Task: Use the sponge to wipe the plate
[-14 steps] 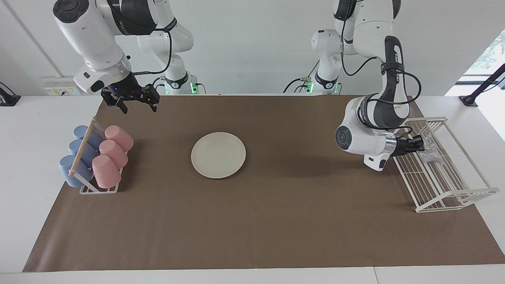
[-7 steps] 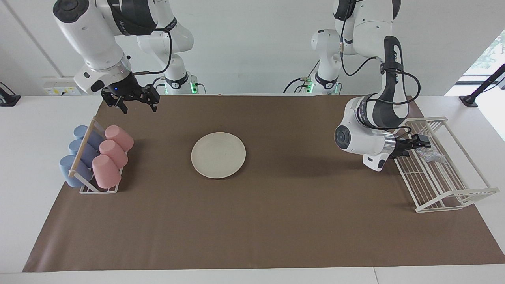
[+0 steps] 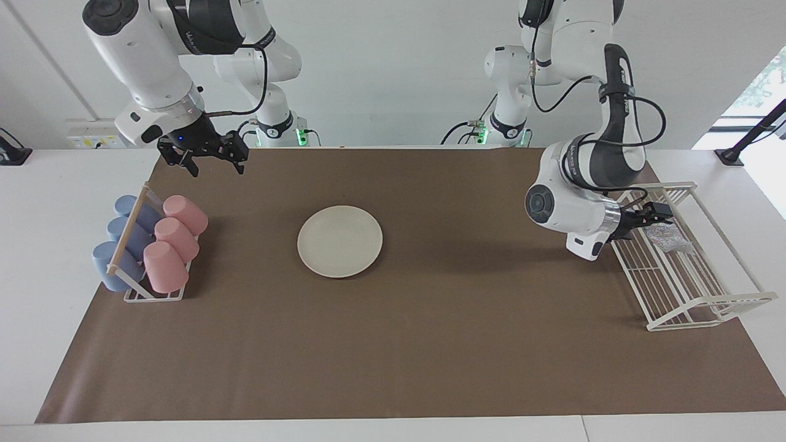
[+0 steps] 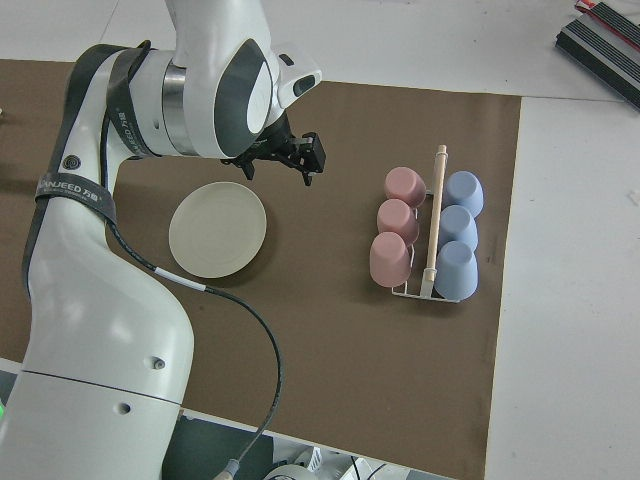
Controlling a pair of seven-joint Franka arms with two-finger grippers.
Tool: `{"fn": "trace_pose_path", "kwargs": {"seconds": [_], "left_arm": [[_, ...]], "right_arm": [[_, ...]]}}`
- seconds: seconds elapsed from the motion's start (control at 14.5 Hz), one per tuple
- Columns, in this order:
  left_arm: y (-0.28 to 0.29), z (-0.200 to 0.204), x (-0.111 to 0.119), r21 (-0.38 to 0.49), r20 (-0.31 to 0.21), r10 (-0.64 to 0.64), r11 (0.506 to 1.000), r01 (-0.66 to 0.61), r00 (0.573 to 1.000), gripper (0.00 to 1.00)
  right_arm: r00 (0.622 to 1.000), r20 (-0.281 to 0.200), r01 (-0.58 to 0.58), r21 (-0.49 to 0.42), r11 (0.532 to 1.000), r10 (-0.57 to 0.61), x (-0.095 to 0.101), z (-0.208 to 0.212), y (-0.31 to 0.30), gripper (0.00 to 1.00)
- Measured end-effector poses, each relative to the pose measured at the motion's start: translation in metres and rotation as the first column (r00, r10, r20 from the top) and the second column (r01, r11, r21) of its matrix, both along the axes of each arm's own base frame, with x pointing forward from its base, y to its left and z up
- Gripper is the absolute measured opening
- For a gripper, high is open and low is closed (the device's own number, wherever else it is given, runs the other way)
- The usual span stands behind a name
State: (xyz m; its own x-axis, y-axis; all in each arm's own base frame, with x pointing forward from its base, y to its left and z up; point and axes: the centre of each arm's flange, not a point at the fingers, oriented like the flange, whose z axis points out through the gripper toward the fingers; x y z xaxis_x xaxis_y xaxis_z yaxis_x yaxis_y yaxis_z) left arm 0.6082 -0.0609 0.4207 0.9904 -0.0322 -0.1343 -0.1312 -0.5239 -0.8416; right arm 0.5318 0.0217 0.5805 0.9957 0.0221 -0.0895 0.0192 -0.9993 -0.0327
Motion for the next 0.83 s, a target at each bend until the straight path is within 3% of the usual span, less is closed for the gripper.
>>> {"fn": "trace_pose_path", "kwargs": {"seconds": [0.21,0.35,0.62,0.83], "left_arm": [[-0.006,0.076,-0.010,-0.201,0.071,0.048,0.979,-0.032,0.996,1.00],[-0.007,0.111,-0.025,-0.337,0.103,0.101,0.939,-0.061,0.990,1.00],[0.024,0.175,-0.053,-0.640,0.103,0.236,0.760,-0.117,0.966,1.00],[0.026,0.214,-0.077,-0.761,0.099,0.273,0.640,-0.104,0.957,1.00]], "right_arm": [[1.000,0.000,0.000,0.000,1.000,0.000,0.000,0.000,0.000,1.00],[1.000,0.000,0.000,0.000,1.000,0.000,0.000,0.000,0.000,1.00],[1.000,0.000,0.000,0.000,1.000,0.000,0.000,0.000,0.000,1.00],[1.000,0.000,0.000,0.000,1.000,0.000,0.000,0.000,0.000,1.00]]}}
